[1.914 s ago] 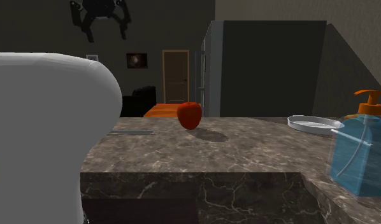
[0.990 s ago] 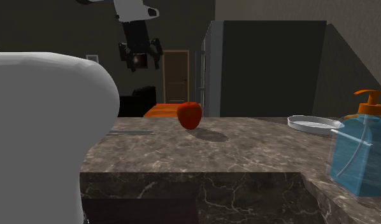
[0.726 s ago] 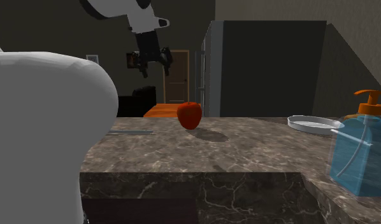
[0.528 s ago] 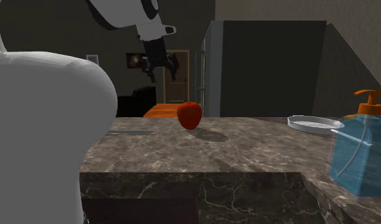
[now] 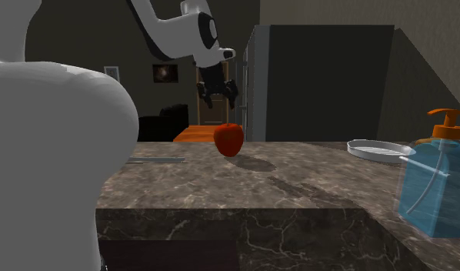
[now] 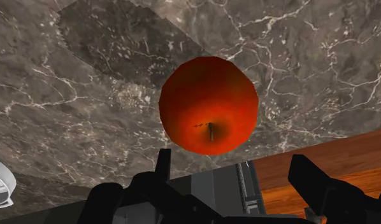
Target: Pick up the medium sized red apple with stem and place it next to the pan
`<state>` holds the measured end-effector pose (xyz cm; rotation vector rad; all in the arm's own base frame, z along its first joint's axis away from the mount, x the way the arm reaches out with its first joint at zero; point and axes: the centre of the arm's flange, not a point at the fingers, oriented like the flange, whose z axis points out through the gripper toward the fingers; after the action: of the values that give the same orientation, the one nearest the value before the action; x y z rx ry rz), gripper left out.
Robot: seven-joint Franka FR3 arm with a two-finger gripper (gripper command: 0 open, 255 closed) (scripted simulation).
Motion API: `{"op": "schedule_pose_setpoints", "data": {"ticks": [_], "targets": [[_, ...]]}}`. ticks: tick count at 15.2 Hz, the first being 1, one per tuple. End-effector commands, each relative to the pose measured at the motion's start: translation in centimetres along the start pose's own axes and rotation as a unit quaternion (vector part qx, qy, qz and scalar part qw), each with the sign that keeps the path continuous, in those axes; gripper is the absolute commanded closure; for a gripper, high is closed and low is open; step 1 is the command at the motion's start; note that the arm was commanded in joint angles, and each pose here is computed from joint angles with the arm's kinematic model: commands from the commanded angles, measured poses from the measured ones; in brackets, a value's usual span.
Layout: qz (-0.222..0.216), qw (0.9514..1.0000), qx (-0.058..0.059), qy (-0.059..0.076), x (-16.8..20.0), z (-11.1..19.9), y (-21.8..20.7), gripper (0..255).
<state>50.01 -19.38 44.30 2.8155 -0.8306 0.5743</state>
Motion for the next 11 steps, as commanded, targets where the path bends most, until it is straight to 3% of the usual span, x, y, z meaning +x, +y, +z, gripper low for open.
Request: {"op": "schedule_pose_setpoints", "data": {"ticks": [1,11], "targets": [[0.018,0.9998,-0.002,0.007,1.1,1.5,0.3,0],[0.018,0.9998,-0.002,0.007,1.2,5.5,0.3,0]]}}
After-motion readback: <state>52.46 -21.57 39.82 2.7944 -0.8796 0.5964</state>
